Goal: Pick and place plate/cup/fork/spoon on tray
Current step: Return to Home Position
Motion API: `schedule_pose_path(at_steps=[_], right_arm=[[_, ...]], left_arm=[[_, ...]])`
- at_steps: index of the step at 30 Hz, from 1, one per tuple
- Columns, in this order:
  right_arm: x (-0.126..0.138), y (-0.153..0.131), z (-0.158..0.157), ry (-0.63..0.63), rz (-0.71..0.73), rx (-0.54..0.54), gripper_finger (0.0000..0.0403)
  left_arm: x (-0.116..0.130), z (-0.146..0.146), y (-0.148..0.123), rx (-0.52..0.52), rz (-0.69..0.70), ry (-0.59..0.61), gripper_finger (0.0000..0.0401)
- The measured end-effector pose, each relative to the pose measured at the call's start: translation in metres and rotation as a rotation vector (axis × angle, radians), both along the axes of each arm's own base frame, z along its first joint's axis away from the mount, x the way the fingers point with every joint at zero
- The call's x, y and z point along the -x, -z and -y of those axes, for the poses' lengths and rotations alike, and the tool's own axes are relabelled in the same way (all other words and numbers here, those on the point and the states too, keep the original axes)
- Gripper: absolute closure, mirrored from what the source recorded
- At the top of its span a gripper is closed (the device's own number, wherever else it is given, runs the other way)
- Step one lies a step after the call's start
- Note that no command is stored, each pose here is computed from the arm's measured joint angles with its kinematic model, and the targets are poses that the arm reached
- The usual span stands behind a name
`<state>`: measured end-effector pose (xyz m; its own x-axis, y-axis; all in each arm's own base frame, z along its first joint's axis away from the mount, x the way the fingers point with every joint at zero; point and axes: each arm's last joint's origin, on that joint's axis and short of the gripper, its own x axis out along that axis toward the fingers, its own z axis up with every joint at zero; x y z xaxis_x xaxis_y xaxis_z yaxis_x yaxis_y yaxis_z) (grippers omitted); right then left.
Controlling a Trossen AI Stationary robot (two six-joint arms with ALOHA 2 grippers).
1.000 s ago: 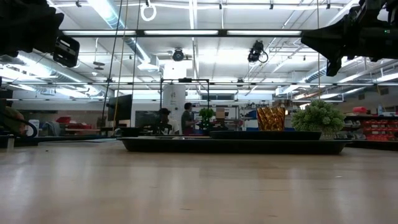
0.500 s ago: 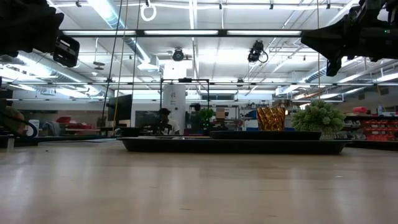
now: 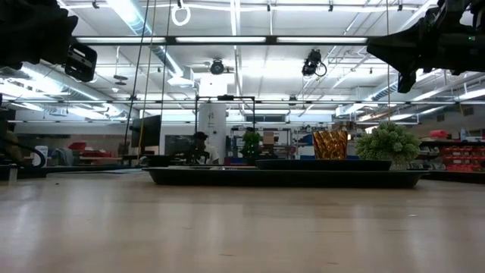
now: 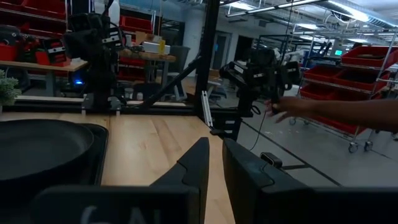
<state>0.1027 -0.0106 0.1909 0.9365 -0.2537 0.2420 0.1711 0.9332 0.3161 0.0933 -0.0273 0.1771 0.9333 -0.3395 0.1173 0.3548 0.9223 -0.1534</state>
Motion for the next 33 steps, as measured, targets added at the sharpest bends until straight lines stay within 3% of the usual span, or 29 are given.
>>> schedule_pose_path(at_steps=[4,10,15,21,33], right_arm=[[0.0,0.0,0.0,0.015,-0.016,0.06,0.0334],[0.0,0.001,0.0,0.066,-0.087,0.263,0.0334],[-0.002,0.008,0.0,0.071,-0.179,0.331,0.0334],[-0.003,0.015,0.0,0.059,-0.253,0.336,0.0334],[-0.003,0.016,0.0,0.051,-0.243,0.293,0.0334]], left_arm=[[0.0,0.0,0.0,0.0,0.0,0.0,0.0348],[0.0,0.0,0.0,0.0,0.0,0.0,0.0348],[0.0,0.0,0.0,0.0,0.0,0.0,0.0348],[0.0,0.0,0.0,0.0,0.0,0.0,0.0348],[0.0,0.0,0.0,0.0,0.0,0.0,0.0348]])
